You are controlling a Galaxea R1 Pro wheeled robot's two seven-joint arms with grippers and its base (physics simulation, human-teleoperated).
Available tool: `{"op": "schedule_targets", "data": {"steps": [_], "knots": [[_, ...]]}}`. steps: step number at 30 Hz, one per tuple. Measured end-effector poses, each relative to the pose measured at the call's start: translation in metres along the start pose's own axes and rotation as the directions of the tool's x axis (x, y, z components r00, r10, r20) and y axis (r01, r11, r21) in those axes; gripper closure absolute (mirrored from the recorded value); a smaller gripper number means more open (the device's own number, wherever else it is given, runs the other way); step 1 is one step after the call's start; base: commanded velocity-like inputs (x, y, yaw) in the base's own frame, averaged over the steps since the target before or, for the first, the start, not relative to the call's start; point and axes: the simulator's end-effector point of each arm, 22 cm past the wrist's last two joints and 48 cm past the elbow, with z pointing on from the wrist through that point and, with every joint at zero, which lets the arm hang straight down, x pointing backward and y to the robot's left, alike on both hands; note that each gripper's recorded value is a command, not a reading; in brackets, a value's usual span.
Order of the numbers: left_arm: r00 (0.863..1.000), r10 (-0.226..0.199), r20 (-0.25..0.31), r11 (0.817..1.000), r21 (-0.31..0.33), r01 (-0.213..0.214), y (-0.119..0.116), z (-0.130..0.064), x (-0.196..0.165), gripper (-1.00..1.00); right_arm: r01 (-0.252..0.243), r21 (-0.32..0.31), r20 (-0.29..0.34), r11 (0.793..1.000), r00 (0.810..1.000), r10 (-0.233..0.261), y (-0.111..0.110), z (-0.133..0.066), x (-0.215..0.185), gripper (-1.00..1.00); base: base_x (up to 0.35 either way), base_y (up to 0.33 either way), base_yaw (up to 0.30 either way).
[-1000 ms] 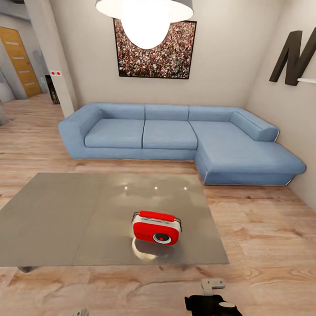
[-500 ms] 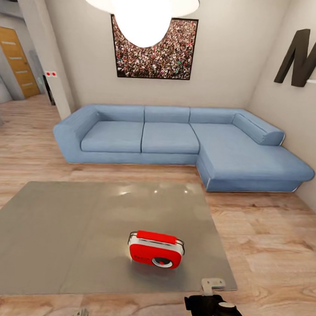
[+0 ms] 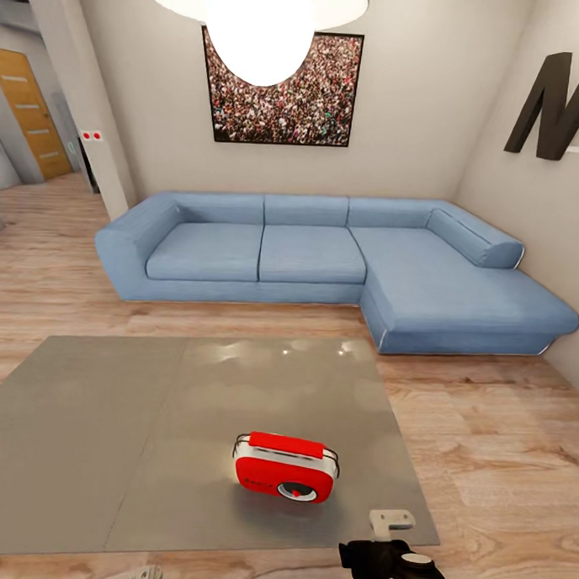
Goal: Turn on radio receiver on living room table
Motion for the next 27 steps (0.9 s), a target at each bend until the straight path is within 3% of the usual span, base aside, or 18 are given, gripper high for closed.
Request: {"op": "schedule_targets", "data": {"steps": [27], "knots": [[1.000, -0.002, 0.000, 1.000, -0.002, 0.002, 0.0009, -0.0001, -0.0002, -1.00, -0.015, 0.004, 0.000, 1.000, 1.000, 0.015, -0.0047, 0.0006, 0.0002, -1.00, 0.000, 0.000, 0.000]]}}
